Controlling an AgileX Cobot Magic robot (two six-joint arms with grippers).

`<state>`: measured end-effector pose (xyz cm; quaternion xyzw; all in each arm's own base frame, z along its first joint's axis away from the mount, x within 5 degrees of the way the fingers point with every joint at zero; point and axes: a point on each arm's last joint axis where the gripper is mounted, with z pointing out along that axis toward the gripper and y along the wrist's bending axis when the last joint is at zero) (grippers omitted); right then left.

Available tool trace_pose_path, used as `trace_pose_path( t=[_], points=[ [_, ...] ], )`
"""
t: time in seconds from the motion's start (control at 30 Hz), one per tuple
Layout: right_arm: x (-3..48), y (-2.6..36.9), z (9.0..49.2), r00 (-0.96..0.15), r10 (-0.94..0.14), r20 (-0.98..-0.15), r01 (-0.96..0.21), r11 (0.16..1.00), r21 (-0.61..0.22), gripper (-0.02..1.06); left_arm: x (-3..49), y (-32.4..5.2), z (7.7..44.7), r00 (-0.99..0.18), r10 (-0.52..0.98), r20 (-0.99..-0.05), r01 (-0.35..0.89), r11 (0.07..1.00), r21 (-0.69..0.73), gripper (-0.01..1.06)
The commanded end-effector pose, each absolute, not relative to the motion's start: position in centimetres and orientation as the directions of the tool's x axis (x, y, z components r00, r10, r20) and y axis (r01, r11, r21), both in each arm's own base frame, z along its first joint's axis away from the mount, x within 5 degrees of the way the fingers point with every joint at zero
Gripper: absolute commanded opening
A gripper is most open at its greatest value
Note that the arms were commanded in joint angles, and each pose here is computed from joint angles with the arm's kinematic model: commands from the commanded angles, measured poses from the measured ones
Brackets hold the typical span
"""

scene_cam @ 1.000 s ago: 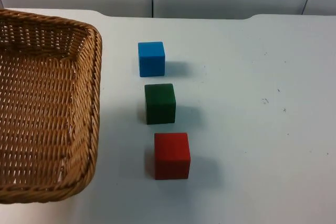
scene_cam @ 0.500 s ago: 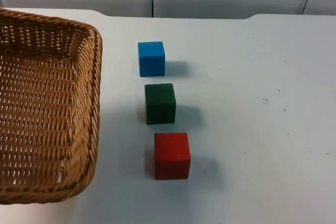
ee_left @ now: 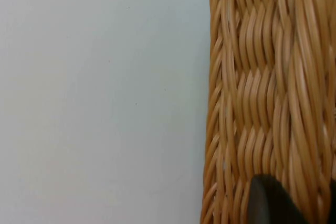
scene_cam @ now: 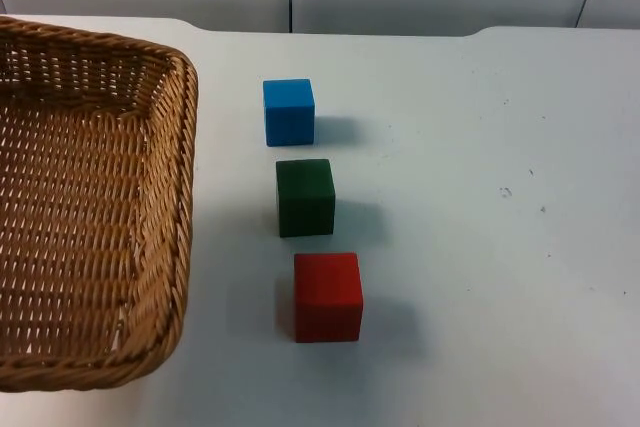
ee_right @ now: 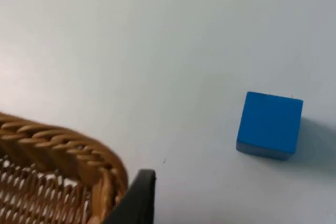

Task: Pick up the basket with the left hand and place the blue cube into the basket with the right hand.

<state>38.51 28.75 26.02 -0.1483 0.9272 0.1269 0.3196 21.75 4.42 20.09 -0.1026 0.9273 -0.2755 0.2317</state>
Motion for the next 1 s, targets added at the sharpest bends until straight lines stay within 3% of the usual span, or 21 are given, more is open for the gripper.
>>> trace_pose_path(
  t=[0.0,0.23,0.47,0.97],
  points=[
    [39.2,29.2,25.4,-0.749,-0.18,-0.638,-0.332,0.935,0.127,0.99,21.6,4.1,20.4,-0.871,-0.325,-0.368,-0.054,0.808,-0.586,0.0],
    [41.9,29.8,22.6,-0.755,-0.162,-0.635,-0.276,0.957,0.085,0.99,21.6,4.1,20.4,-0.872,-0.325,-0.367,-0.054,0.808,-0.587,0.0],
    [44.6,28.8,20.0,-0.802,-0.1,-0.589,-0.194,0.976,0.098,0.99,21.6,4.1,20.4,-0.87,-0.328,-0.369,-0.056,0.808,-0.586,0.0],
    [45.3,29.6,13.6,-0.865,-0.071,-0.496,-0.158,0.978,0.136,0.99,21.7,4.1,20.5,-0.868,-0.333,-0.369,-0.057,0.804,-0.592,0.0]
  ],
)
